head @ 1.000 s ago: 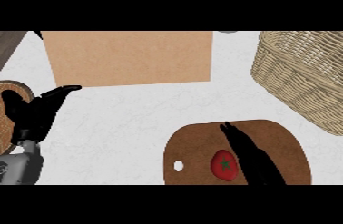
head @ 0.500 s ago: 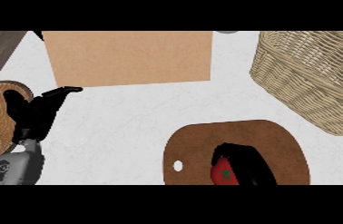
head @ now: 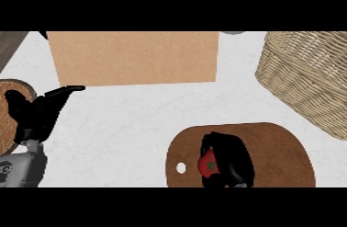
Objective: Pick the tomato from the cutting board and place it in the basket
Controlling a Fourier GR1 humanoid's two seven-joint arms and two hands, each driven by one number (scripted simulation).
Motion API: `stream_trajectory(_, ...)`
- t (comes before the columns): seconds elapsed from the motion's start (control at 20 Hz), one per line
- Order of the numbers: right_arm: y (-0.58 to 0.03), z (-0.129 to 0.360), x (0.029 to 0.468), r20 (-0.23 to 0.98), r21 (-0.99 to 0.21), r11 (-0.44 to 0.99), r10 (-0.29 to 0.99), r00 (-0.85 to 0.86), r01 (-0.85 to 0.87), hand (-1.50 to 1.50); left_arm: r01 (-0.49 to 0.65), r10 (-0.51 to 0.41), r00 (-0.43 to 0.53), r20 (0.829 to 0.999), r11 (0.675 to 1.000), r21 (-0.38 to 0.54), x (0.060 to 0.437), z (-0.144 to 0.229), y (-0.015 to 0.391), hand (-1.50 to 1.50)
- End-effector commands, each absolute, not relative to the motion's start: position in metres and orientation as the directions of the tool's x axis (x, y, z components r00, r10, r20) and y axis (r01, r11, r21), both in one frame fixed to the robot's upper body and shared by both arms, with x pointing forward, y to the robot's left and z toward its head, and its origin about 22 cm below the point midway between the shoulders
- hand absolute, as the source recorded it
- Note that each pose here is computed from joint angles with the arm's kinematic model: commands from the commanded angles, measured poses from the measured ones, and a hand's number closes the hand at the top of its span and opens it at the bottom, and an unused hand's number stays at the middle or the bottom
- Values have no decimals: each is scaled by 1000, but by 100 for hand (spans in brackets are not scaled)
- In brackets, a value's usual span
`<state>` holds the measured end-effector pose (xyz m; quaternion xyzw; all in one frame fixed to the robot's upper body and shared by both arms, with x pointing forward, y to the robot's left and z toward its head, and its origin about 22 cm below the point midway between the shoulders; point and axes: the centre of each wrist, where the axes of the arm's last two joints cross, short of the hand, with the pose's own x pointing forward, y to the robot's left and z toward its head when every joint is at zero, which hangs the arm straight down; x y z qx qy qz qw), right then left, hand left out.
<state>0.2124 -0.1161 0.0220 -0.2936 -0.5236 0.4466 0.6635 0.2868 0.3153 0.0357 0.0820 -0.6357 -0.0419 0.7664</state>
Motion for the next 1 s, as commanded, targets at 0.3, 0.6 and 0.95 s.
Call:
stream_trajectory(0.3, -44, 46, 254, 636, -738, 674, 711, 300, -32, 150, -2, -180, 150, 972, 983, 183, 301, 42, 286, 0)
stream_trajectory(0.6, -13, 94, 266, 797, -595, 775, 603, 35, 214, 150, 1, -159, 195, 968, 987, 162, 293, 29, 293, 0)
stream_trajectory(0.95, 14, 174, 286, 776, -584, 702, 631, 25, 406, 150, -36, -168, 188, 968, 983, 178, 300, 41, 311, 0)
